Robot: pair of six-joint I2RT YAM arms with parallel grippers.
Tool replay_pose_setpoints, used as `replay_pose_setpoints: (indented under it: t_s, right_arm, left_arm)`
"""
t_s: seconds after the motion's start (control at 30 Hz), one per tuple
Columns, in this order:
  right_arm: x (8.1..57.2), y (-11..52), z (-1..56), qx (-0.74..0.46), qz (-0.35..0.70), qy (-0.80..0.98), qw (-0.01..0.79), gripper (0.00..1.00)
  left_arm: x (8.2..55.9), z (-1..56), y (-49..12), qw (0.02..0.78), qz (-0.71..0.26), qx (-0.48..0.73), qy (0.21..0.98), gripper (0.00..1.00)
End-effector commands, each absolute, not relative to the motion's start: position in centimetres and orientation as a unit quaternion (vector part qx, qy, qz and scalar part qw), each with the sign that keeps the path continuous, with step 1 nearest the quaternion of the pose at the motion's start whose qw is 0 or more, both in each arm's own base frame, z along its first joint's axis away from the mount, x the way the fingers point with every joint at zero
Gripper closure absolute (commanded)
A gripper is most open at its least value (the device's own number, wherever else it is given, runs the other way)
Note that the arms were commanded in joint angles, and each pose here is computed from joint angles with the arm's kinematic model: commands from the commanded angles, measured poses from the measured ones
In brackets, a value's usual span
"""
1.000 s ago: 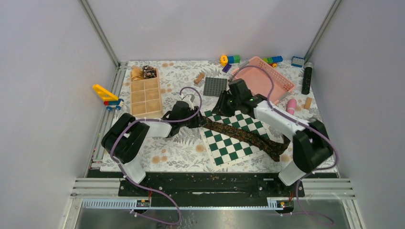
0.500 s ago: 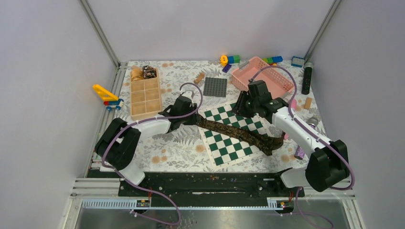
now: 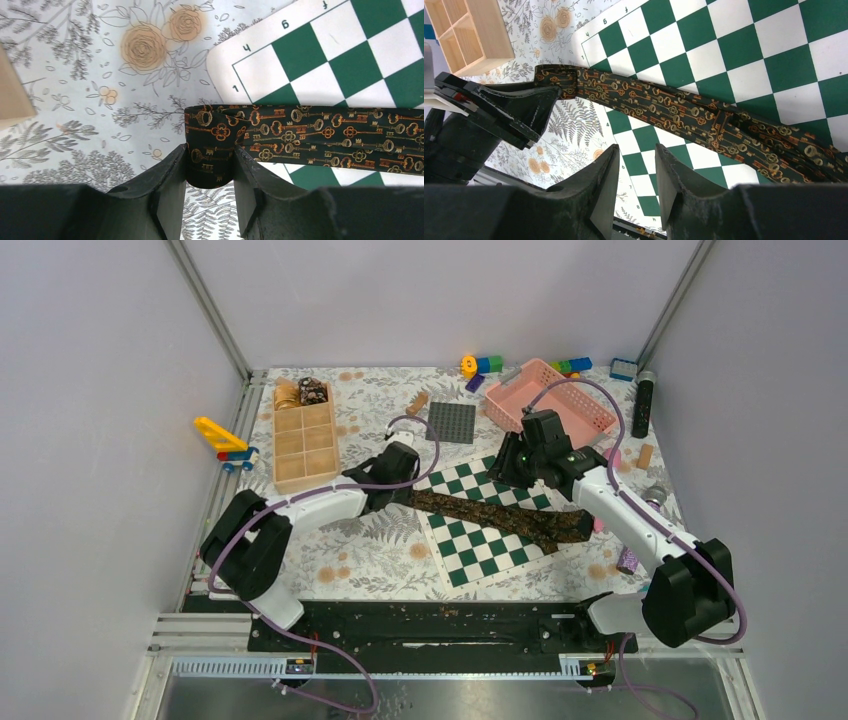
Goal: Roll the ties
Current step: Roll the tie at the center of the board.
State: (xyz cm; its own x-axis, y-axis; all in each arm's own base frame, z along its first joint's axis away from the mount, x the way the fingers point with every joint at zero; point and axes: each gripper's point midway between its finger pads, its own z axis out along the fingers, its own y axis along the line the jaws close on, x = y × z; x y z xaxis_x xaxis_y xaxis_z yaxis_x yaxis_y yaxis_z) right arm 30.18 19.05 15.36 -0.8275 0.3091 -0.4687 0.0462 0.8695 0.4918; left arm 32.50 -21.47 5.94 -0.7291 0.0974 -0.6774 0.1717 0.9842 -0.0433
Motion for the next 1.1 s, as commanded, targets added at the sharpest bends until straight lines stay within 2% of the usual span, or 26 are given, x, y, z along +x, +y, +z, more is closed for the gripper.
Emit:
replay_pose_setpoints:
  t_s: [0.0,0.53,1.07]
  right_arm:
    - [30.2,18.5,16.0,0.092,0.232,0.922,0.295,0.6]
    - [30.0,18.0,16.4,0.096,0.23,0.919,0.304,0.59]
    - [29.8,17.3,16.6,0.101,0.223,0.919,0.31,0.57]
  left_arm:
    - [34.0,8.3,-20.2,0.397,0.006,0.073,0.915,0.64]
    - [33.9,7.5,-19.5,0.386,0.14,0.128,0.903,0.64]
    - [33.5,6.5,-20.6,0.369,0.208,0.176,0.888,0.64]
